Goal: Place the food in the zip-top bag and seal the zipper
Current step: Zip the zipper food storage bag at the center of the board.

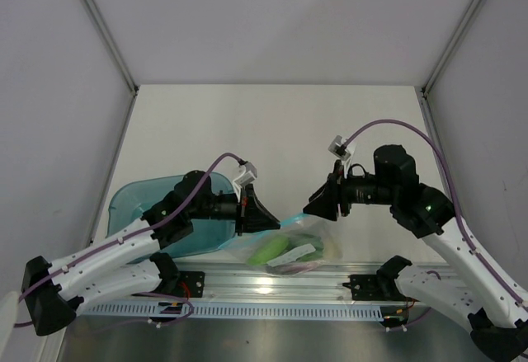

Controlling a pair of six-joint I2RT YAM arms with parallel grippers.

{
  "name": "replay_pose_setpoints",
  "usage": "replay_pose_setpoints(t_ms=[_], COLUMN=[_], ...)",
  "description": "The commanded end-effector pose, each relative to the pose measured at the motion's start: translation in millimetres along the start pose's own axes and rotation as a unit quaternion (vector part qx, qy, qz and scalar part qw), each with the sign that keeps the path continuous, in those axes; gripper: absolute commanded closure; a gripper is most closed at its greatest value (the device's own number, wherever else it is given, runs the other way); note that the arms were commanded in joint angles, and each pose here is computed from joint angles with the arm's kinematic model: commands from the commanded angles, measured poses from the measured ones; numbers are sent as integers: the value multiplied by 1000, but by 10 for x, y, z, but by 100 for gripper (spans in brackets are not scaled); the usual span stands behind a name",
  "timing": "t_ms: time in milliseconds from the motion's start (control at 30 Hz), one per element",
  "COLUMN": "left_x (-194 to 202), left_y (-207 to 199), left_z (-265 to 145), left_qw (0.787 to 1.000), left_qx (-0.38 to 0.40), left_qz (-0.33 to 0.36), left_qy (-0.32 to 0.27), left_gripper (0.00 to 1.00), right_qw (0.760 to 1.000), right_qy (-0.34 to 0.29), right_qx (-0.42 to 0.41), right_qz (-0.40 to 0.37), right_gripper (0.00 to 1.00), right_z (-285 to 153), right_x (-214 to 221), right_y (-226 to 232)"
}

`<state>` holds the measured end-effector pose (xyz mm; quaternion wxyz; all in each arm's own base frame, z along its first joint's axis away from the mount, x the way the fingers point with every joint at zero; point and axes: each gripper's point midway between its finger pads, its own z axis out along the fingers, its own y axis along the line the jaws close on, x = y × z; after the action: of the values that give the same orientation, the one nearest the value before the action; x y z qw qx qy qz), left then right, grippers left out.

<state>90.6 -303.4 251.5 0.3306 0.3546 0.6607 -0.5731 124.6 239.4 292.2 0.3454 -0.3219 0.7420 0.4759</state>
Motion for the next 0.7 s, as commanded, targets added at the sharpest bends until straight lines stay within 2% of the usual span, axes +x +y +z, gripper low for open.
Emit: replay_pose_setpoints(t_ms=[0,100,200,233,433,667], left_x=[-142,-146,-132,-134,-181,-160], left_y=[-147,-162,-159,-161,-197,-197], left_z=[-59,-65,-57,-54,-43,-31], left_qw=[999,999,999,999,999,999], left_qx=[20,23,25,26,35,40], left_qz=[28,28,24,23,25,24], left_qy=[-3,-3,0,-1,-9,-7], left_gripper=[99,99,99,99,99,99], right_qw=[999,998,997,996,990,984], right_qy=[0,-3,28,58,124,157], right_qx=[-16,-13,-15,-15,-37,-51], right_qz=[-32,-62,-74,-63,-62,-68], right_gripper=[48,41,41,42,46,47], right_z=[-72,-131,-93,-28,173,291], right_x=[-133,-289,-312,-232,-75,22], right_y=[130,191,193,170,251,239])
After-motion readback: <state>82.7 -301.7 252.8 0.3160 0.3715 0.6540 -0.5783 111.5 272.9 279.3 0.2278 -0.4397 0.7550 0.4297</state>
